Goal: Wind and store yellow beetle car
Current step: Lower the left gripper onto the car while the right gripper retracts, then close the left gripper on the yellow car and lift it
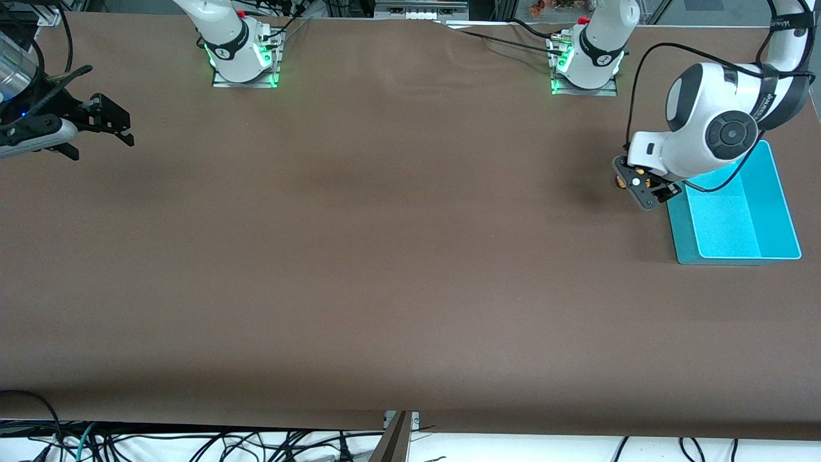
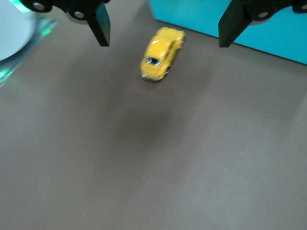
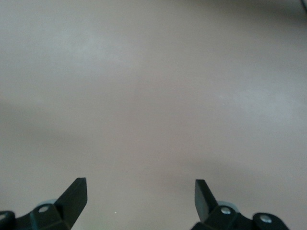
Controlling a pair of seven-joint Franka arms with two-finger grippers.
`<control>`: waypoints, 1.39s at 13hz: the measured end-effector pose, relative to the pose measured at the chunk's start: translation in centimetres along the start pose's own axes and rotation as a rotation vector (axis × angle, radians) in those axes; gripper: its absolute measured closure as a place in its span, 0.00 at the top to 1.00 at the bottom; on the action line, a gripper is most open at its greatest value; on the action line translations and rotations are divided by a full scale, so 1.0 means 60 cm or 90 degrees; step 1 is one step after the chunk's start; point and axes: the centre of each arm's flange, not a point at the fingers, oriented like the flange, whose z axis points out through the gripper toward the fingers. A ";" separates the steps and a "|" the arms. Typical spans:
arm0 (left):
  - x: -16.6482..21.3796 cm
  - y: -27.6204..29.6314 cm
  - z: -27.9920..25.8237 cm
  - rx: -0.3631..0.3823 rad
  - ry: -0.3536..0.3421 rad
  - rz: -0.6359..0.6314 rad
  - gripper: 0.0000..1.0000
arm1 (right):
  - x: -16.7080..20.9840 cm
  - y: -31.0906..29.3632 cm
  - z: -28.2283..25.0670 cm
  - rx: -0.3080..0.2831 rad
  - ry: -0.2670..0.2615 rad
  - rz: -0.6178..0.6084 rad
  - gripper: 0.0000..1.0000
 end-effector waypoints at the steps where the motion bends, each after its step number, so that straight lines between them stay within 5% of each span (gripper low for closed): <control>1: -0.016 0.001 0.028 0.012 -0.004 0.037 1.00 | 0.001 -0.005 -0.009 -0.005 0.001 0.018 1.00; 7: -0.046 0.048 0.149 0.056 -0.024 0.134 1.00 | 0.003 -0.013 -0.016 -0.007 -0.005 0.070 1.00; 14: -0.115 0.012 0.268 0.074 0.008 0.150 0.96 | 0.004 -0.005 -0.006 0.001 -0.017 0.084 1.00; 18: -0.103 0.014 0.270 0.075 0.011 0.162 0.49 | -0.002 0.005 -0.003 0.007 -0.027 0.093 1.00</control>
